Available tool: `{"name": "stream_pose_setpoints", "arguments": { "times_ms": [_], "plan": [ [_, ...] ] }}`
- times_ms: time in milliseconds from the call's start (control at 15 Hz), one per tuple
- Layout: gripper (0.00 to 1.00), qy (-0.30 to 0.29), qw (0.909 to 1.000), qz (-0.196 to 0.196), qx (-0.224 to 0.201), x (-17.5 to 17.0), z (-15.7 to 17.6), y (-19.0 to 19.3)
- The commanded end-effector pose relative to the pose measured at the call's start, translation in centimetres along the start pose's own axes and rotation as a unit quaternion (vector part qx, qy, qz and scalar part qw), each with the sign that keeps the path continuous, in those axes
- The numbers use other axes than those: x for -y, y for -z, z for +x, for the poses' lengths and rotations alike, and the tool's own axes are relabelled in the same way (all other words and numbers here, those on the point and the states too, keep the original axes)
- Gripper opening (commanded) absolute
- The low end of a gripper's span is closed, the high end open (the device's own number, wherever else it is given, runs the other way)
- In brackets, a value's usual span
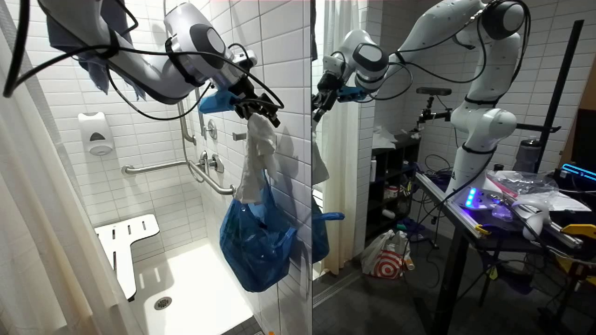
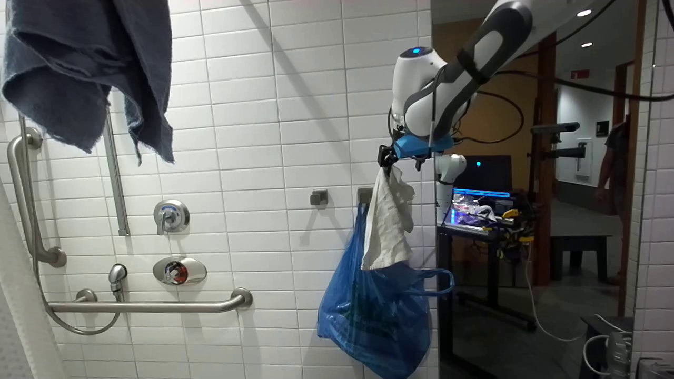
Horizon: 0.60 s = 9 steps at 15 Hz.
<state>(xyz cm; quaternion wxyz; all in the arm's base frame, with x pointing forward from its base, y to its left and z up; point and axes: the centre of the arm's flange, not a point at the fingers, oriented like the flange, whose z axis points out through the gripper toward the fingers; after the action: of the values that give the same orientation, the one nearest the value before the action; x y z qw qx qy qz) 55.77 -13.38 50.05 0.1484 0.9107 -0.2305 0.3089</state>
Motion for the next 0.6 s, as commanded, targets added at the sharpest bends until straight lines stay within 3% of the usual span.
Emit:
{"name": "stream_pose_setpoints", "arguments": {
  "times_ms": [0,467,533],
  "plan": [
    [0.96,-0.004,1.0,0.002,0.002,-0.01,0.05,-0.04],
    [1.0,-0.004,1.0,0.003,0.005,0.01,-0.17,-0.19],
    [0.75,-0.003,1.0,0.006,0.003,0.06,-0.21,-0.27]
  ]
}}
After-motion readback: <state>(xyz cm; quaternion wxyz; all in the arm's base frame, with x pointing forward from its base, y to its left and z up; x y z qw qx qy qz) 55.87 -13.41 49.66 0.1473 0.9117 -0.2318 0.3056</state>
